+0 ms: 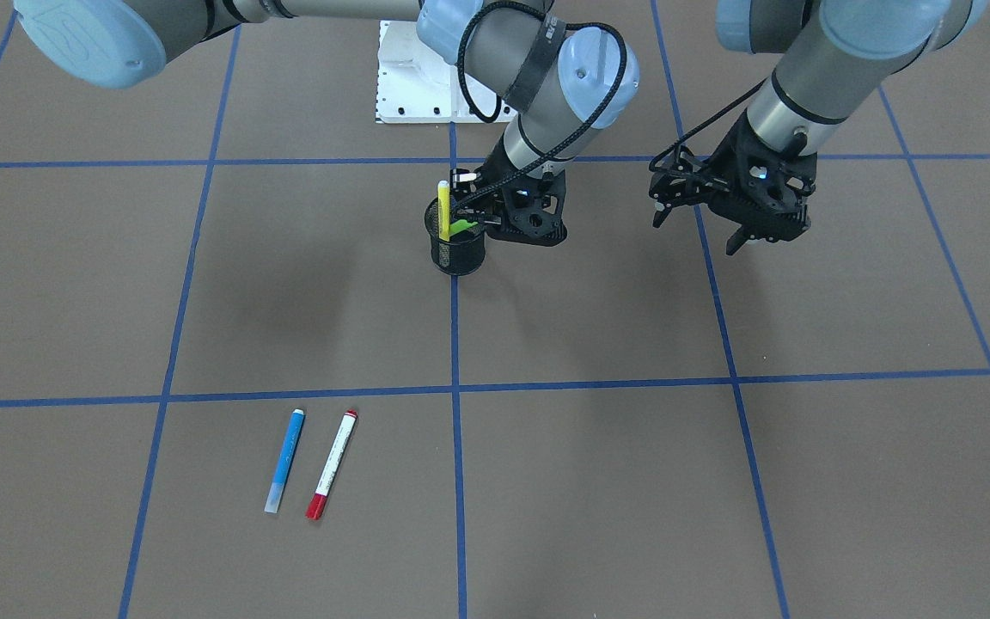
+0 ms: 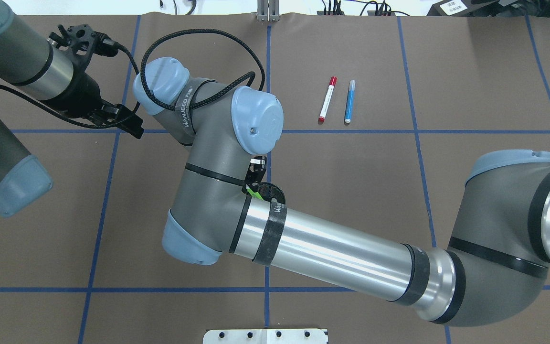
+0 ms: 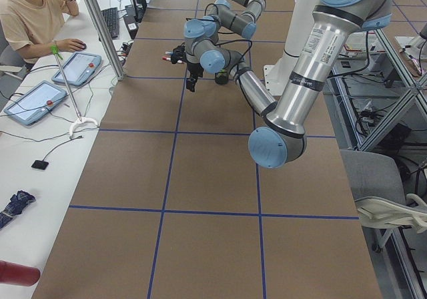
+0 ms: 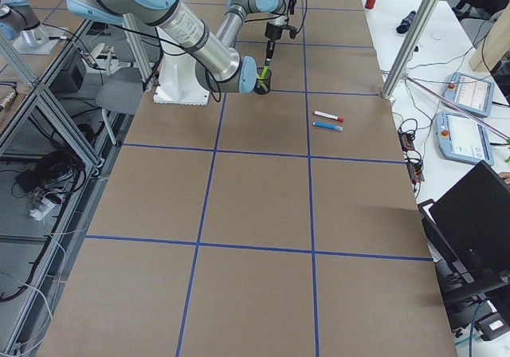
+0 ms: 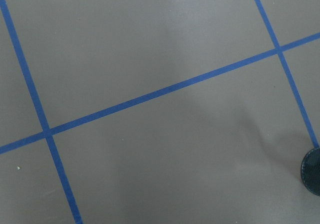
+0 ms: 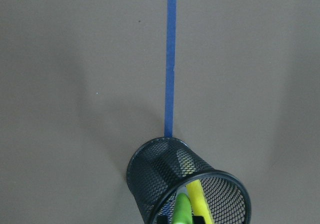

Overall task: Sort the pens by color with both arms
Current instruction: 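Lift the green marker out of the cup with the right gripper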

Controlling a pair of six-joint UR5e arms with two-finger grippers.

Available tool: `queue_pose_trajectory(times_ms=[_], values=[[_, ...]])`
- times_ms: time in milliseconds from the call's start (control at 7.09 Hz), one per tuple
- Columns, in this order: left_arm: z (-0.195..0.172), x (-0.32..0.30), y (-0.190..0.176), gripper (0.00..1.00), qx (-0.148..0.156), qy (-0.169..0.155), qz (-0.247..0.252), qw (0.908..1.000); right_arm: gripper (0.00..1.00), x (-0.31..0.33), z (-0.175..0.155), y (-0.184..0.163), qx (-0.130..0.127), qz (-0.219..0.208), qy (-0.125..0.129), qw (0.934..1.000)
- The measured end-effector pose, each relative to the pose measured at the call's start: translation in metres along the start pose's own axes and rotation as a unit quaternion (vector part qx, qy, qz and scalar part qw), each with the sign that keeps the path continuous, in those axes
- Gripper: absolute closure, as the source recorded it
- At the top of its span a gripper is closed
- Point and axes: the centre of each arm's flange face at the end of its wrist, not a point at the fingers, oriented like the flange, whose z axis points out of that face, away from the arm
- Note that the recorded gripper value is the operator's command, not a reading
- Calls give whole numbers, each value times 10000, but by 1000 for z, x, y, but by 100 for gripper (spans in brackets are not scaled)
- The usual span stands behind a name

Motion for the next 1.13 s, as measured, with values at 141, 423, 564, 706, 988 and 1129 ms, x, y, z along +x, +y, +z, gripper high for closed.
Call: queue_pose_trajectory(times_ms=[141,423,564,706,988,1129], values=[[0,1,0,1,5,4,-22,10000,100,6,-13,-1,96,-7,-89,9999],[-2,2,-1,1,33,29,-72,10000,100,24,-47,-6,373,21,-343,9987],[-2,2,-1,1,42,35,-73,10000,100,36,-65,-8,541,45,-479,9974],[-2,2,-1,1,42,38,-71,10000,100,49,-82,-11,708,73,-605,9956],[-1,3,0,1,41,39,-70,10000,100,70,-112,-14,1197,129,-710,9902],[-1,4,0,1,38,42,-66,10000,100,78,-120,-16,1503,173,-667,9862]])
